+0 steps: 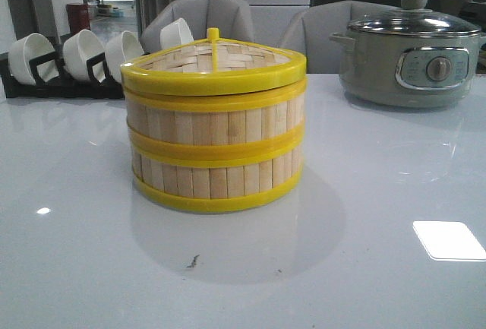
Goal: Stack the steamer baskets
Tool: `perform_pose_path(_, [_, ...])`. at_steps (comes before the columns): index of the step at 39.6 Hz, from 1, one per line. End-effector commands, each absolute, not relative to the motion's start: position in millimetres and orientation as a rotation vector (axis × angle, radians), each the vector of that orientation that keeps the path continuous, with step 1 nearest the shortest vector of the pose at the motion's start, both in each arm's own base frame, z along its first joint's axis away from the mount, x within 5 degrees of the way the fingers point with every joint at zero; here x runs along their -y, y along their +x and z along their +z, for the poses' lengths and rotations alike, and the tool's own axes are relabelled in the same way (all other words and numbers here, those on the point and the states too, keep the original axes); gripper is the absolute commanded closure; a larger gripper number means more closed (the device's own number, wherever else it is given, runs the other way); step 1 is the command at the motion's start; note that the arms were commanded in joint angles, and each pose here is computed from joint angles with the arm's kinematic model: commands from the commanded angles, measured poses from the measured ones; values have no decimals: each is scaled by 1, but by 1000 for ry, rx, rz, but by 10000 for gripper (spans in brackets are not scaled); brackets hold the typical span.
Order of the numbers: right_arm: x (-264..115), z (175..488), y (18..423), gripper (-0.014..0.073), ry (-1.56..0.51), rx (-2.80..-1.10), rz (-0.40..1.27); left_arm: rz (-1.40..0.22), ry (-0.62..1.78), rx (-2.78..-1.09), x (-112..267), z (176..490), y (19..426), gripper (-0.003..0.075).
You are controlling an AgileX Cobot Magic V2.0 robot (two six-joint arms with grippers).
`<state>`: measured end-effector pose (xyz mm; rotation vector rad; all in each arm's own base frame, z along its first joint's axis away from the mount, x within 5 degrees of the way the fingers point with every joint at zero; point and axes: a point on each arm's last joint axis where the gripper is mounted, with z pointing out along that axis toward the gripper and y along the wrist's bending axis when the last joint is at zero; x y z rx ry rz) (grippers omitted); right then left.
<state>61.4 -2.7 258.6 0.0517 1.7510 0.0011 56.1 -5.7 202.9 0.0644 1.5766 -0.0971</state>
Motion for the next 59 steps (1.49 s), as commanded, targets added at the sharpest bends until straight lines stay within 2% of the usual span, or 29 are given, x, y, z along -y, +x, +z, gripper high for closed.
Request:
perform_pose_path(1, [3,275,62,540,41,-1649,-9,-108,57,-1444,6,214,54,625])
perform_pose_path(59, [3,275,62,540,41,-1649,-9,-59,103,-1438,6,214,54,625])
